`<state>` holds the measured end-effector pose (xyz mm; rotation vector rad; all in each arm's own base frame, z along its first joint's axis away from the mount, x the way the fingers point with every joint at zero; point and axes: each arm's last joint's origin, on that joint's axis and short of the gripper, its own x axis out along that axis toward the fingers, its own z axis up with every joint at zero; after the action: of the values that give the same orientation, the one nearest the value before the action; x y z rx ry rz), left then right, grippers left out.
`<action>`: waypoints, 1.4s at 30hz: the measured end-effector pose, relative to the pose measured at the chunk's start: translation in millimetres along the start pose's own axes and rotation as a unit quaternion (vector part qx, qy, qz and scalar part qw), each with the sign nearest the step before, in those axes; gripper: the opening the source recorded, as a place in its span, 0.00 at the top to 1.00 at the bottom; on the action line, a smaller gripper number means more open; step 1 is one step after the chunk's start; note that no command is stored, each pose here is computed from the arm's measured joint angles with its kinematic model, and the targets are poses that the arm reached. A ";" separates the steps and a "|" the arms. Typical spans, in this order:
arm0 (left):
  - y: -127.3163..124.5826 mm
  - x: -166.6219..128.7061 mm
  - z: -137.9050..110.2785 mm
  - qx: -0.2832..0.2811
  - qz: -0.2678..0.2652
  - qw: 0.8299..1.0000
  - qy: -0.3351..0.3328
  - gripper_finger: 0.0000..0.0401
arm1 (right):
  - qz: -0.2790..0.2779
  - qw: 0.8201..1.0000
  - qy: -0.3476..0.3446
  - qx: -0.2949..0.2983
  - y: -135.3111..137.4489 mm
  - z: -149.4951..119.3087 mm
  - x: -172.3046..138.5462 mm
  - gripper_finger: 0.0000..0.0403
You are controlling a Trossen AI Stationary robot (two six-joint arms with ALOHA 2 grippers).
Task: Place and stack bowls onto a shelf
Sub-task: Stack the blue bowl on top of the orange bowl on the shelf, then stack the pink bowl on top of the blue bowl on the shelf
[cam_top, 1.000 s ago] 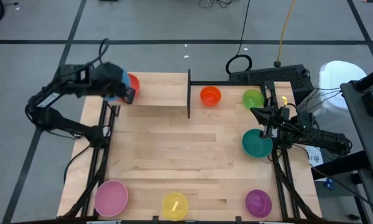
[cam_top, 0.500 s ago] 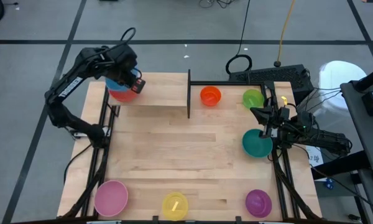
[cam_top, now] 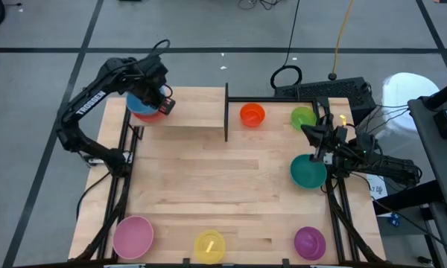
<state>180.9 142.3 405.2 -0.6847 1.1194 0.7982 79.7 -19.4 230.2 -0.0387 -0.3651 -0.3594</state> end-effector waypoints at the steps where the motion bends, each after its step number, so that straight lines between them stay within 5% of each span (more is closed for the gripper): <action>1: 0.1 2.4 -0.4 0.000 0.002 1.000 0.005 0.99 | -0.002 1.000 0.000 0.001 -0.1 0.0 0.0 1.00; 16: 2.6 42.7 -10.0 0.013 0.031 0.996 0.083 0.99 | -0.003 1.000 0.000 0.000 -0.2 0.0 0.0 1.00; 26: 3.2 45.1 -11.2 0.029 0.034 0.995 0.088 0.82 | -0.003 1.000 0.000 0.000 -0.2 0.0 0.0 1.00; 37: 1.7 8.9 -1.9 0.044 0.026 0.999 0.011 0.81 | -0.003 1.000 0.000 0.000 -0.2 0.0 0.0 1.00; 42: -6.9 -16.6 -4.3 0.043 -0.023 0.998 -0.027 0.81 | -0.003 1.000 0.000 0.000 -0.2 0.0 0.0 1.00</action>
<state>180.8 131.6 420.3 -0.6114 1.0786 0.7216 79.7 -19.6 230.1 -0.0384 -0.3649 -0.3653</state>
